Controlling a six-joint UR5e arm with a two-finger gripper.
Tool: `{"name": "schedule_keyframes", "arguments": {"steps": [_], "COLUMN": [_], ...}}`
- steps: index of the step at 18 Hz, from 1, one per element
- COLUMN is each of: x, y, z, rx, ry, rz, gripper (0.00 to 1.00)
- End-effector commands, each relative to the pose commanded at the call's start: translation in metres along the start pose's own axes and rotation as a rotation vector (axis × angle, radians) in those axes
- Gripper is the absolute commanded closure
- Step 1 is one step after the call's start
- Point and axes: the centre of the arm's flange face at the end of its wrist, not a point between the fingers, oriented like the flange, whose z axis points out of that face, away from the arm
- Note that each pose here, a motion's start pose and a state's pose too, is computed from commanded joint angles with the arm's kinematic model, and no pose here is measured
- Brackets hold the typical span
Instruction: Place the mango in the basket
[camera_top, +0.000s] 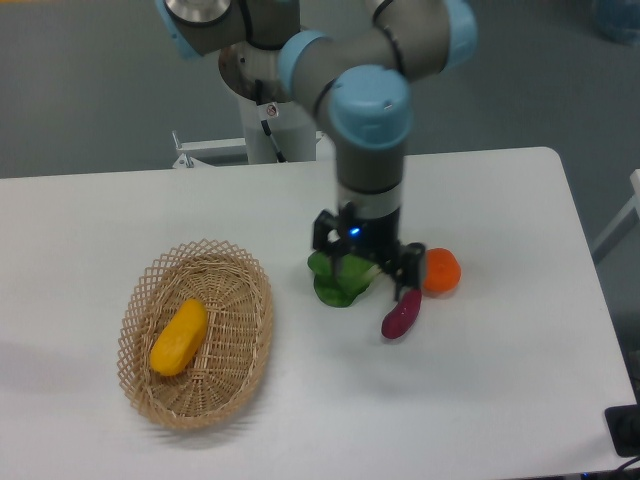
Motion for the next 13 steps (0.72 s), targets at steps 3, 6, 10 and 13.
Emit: {"name": "schedule_keyframes", "arguments": {"steps": [3,6,10,13], "x": [-0.0044,-0.0071,-0.0068,-0.0067], "y": [0.0066,0.0057,0.0055,0.0054], "z": [-0.0019,-0.0065,-0.0075,-0.0075], "rx": [-0.008,-0.004,-0.002,0.000], "ry": [0.011,0.005,0.004,0.005], "rz": [-0.003,-0.002,-0.002,-0.003], "gripper": [0.00,0.00,0.00,0.00]}}
